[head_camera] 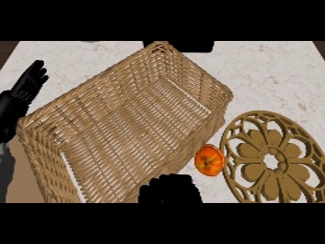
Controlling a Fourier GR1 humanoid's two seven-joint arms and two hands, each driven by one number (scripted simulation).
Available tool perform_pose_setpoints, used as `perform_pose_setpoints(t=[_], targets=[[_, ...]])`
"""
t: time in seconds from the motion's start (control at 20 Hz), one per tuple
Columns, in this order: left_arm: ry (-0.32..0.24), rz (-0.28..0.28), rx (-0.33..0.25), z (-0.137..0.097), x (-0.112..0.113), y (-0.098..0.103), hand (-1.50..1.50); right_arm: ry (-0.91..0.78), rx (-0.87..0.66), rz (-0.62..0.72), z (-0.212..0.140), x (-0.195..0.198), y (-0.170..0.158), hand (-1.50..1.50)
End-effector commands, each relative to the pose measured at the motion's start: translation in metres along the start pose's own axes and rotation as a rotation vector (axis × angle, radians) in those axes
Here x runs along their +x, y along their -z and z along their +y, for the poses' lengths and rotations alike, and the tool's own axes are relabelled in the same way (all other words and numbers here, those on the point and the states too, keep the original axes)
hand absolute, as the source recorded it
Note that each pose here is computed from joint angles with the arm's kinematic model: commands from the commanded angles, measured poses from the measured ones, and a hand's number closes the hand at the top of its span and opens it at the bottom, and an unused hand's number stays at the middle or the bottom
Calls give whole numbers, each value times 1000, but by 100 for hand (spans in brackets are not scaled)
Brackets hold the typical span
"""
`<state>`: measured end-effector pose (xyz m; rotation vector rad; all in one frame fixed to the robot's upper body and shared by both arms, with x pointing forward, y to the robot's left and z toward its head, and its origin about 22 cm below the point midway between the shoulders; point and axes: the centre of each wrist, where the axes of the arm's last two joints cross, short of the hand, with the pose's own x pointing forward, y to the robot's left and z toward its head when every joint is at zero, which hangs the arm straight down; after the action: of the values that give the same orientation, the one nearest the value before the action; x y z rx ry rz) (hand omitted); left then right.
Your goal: Pick the squash from the placemat and place it in the basket
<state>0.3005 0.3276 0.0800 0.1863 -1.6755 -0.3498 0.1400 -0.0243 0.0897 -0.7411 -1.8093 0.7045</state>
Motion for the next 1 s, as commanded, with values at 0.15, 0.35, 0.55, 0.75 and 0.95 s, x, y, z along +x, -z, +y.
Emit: perform_pose_setpoints(t=[0.15,0.35,0.55,0.75,0.95], targets=[[-80,-21,-104,-42,-6,4,0,134,-138,154,-32,35,31,150],[-71,-20,-106,-39,-8,9,0,133,-237,189,-45,38,59,150],[-58,-33,-110,-33,-7,14,0,154,-336,219,-60,44,85,150],[-77,-32,-114,-41,-10,16,0,125,-398,282,-71,47,110,150],[-88,-45,-142,-52,-18,11,0,96,-414,348,-83,54,142,150]])
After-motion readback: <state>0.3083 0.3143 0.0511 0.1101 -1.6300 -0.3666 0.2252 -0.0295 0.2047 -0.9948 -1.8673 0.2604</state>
